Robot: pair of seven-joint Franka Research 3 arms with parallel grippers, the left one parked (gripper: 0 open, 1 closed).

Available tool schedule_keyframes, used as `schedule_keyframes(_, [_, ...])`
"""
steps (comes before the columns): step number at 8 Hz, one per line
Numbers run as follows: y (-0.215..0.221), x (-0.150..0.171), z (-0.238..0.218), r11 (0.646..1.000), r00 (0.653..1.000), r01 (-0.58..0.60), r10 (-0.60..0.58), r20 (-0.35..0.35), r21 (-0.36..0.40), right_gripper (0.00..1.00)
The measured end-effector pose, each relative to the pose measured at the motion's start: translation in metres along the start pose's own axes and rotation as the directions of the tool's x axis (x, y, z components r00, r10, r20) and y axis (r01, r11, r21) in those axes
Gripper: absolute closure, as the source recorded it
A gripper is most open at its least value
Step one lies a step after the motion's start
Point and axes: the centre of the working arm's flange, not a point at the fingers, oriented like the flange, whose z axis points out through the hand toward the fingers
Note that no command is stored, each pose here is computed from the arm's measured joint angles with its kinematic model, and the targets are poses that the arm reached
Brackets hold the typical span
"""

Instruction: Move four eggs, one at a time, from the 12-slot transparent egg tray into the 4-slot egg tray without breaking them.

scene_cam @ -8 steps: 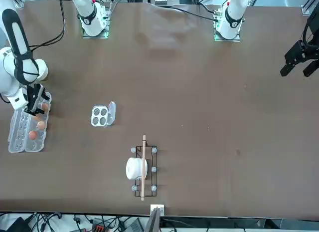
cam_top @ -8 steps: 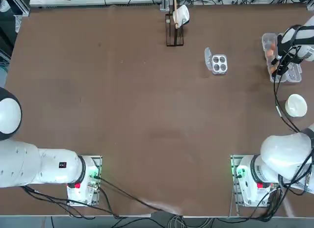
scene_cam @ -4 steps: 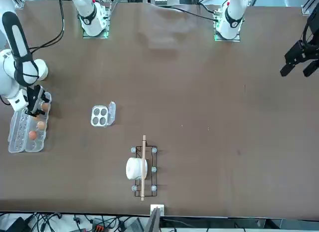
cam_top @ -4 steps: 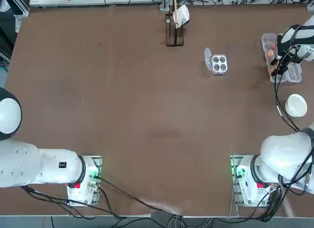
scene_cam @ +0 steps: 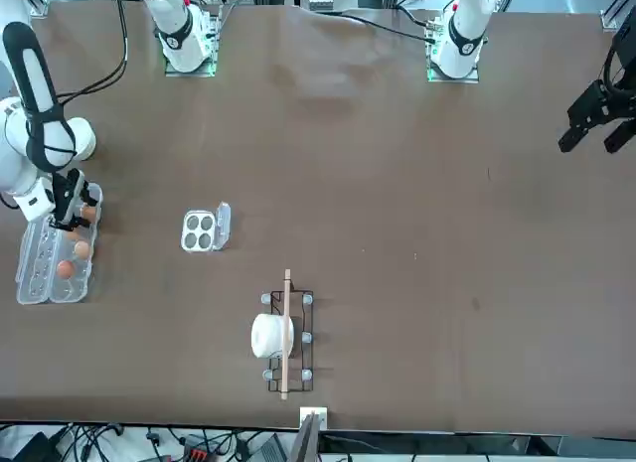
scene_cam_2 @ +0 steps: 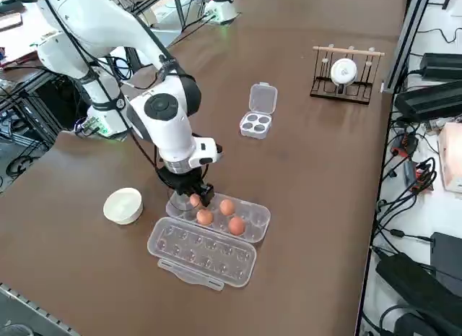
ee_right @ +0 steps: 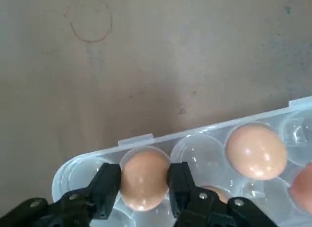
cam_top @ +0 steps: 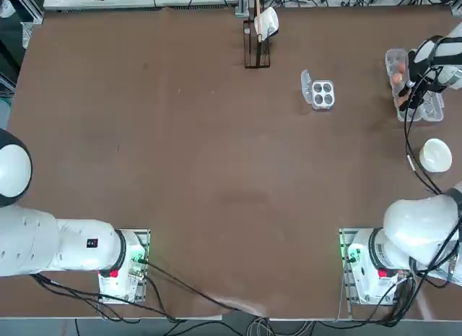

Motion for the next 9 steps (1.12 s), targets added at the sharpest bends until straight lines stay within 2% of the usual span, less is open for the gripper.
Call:
schedule_keyframes(3, [0.002, -0.003, -0.014, 0.998, 0.999, -0.052, 0.053, -0.011, 0.033, 0.43])
schedule_keyframes(6, [0.009, 0.004, -0.075, 0.987, 0.990, -0.136, 0.138, -0.014, 0.090, 0.43])
schedule_keyframes(8, [0.015, 0.030, -0.113, 0.968, 0.976, -0.215, 0.217, -0.001, 0.128, 0.43])
schedule_keyframes(9, [0.018, 0.057, -0.129, 0.955, 0.964, -0.264, 0.265, 0.012, 0.134, 0.43])
